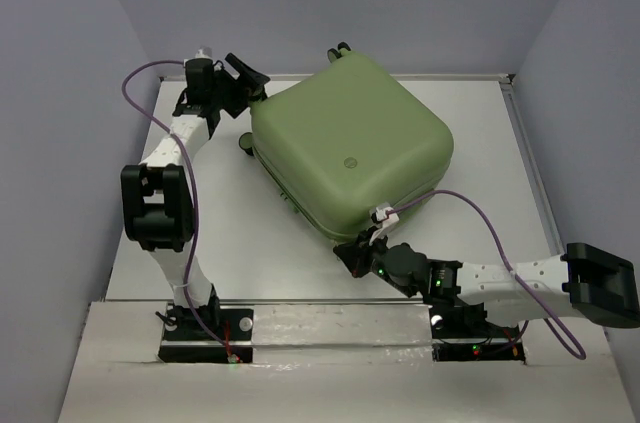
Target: Pack the luggage
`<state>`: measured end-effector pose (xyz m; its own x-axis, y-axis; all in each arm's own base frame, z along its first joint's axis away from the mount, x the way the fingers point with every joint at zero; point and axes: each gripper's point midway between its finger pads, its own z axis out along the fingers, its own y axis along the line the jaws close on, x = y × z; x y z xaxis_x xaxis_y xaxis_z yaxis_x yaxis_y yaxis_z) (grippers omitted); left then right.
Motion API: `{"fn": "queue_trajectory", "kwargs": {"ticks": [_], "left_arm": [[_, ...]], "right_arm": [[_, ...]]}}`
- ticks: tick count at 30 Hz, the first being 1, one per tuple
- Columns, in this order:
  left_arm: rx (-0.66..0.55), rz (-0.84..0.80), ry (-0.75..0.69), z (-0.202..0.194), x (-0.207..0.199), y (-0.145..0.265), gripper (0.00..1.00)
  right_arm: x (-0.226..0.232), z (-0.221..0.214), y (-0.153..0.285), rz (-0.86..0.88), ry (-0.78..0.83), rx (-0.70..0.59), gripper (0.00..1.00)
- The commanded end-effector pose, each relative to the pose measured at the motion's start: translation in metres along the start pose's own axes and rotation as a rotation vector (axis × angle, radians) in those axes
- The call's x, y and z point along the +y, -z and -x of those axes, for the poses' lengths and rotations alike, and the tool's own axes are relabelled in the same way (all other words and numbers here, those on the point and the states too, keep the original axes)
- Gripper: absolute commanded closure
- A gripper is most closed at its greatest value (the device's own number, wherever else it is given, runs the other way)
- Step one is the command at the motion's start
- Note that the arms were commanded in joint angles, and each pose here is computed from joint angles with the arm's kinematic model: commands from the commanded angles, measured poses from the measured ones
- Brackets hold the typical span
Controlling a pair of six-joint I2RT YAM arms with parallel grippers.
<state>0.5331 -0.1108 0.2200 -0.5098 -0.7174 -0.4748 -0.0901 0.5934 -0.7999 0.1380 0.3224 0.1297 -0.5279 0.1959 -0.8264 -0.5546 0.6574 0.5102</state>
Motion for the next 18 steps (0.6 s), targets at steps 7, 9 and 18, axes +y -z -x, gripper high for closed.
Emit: {"fn": "queue_trajectory", "kwargs": {"ticks": [7,9,18], "left_arm": [[0.011,-0.194,0.170,-0.020,-0.032,0.001,0.25],[-0.004,-0.213,0.180,-0.019,-0.033,0.003,0.30],[-0.057,-0.207,0.133,-0.009,-0.027,0.011,0.94]], "right_arm": [[0.011,-0.002,0.003,0.050,0.003,0.031,0.93],[0.009,-0.001,0.002,0.046,0.003,0.032,0.93],[0.003,0.004,0.005,0.034,0.002,0.029,0.93]]}}
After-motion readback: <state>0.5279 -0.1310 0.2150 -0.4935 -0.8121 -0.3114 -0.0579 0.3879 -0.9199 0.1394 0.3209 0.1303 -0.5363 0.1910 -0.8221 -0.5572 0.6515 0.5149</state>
